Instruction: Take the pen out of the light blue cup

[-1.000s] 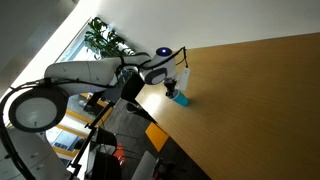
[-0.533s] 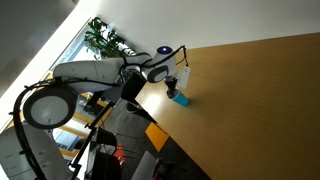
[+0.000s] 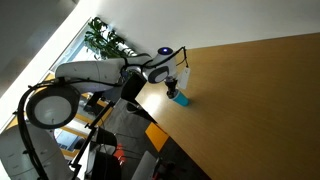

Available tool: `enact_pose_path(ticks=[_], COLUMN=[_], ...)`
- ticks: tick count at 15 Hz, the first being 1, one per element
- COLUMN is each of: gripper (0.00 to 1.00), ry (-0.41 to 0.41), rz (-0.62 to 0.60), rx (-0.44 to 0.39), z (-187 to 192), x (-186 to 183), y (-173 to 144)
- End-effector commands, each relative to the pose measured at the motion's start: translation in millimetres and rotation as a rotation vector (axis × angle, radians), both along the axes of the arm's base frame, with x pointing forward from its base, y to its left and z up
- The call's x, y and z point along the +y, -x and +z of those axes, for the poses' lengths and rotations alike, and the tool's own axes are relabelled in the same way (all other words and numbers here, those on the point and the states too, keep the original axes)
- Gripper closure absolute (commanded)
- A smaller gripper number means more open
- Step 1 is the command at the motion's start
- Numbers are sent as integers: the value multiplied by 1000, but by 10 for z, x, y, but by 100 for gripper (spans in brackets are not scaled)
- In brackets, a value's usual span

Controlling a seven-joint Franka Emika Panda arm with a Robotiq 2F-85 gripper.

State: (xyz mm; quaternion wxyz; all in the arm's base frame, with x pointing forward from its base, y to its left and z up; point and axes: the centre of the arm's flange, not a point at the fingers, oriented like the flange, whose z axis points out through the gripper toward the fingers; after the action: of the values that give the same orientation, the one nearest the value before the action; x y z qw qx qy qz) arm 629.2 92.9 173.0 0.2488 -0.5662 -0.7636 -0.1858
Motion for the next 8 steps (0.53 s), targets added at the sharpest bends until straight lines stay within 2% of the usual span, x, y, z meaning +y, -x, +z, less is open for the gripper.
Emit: enact_pose_path(ticks=[1, 8], gripper=[59, 58], ry=[-7, -16], rz=[0, 14], rx=[22, 45], z=[9, -93], x=[6, 59], y=[-33, -7])
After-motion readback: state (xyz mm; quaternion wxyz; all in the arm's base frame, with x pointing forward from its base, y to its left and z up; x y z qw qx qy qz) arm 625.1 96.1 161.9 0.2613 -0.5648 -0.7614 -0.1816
